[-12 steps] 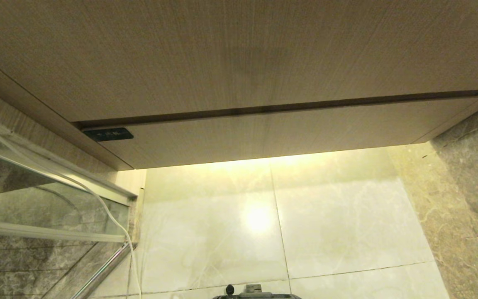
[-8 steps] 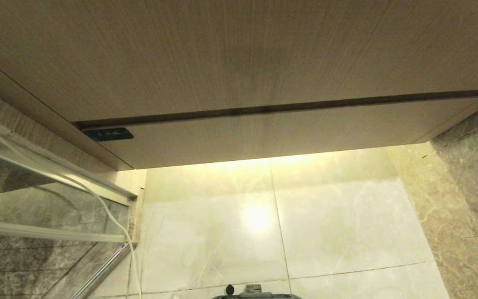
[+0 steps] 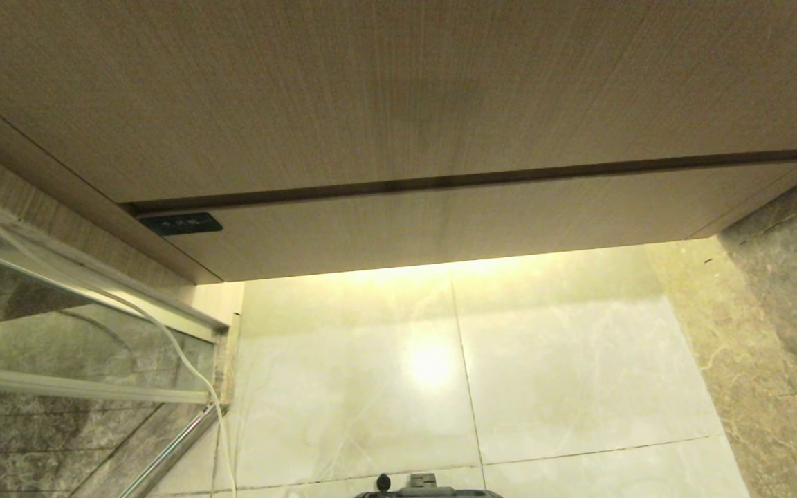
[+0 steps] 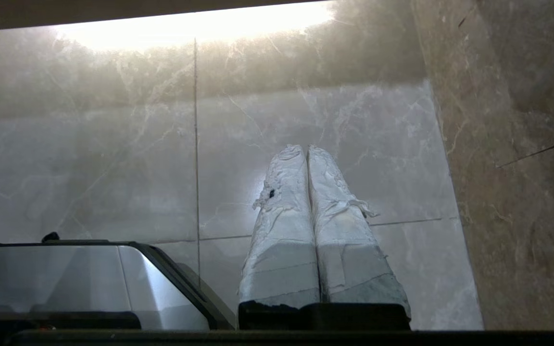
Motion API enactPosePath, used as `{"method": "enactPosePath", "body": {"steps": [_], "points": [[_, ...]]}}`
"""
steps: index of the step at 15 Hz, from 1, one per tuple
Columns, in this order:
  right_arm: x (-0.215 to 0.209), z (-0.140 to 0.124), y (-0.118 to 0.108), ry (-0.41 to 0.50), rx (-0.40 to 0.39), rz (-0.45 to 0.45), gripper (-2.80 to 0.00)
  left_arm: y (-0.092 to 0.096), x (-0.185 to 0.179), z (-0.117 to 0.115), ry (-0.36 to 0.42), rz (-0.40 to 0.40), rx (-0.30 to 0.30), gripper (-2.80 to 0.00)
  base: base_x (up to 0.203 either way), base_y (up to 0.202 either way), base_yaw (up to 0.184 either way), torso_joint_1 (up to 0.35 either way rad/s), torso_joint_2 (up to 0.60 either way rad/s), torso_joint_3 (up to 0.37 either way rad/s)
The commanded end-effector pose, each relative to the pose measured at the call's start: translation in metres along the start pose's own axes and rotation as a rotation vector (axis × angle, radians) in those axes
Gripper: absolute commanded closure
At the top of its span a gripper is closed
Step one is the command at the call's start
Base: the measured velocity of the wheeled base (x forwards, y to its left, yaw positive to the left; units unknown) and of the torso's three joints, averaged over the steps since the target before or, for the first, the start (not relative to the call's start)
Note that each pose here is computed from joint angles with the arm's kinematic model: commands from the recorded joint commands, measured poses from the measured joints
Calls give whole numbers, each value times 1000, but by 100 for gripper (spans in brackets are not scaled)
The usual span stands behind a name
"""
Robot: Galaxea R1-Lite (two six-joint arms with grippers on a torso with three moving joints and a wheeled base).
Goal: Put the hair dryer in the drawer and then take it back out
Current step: Pull open the drawer
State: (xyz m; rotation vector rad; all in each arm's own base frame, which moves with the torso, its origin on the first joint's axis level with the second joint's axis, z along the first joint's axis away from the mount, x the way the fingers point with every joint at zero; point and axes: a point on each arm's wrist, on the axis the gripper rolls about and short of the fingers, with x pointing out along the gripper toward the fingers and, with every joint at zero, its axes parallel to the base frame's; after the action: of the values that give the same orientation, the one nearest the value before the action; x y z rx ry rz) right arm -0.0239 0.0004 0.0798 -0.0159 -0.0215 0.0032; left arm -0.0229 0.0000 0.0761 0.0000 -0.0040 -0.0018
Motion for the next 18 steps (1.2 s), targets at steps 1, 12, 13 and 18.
{"method": "enactPosePath", "body": {"steps": [1,12,13,18], "points": [[-10,34,0,-69,0,16,0,0,0,0,0,0,0,0,0,0,0,0,0,0],[-17,172,-1,309,51,52,0,0,0,0,1,0,0,0,0,0,0,0,0,0],[-9,175,-1,336,54,56,0,0,0,0,1,0,0,0,0,0,0,0,0,0],[4,173,-1,403,59,94,0,0,0,0,-1,0,0,0,0,0,0,0,0,0]]}}
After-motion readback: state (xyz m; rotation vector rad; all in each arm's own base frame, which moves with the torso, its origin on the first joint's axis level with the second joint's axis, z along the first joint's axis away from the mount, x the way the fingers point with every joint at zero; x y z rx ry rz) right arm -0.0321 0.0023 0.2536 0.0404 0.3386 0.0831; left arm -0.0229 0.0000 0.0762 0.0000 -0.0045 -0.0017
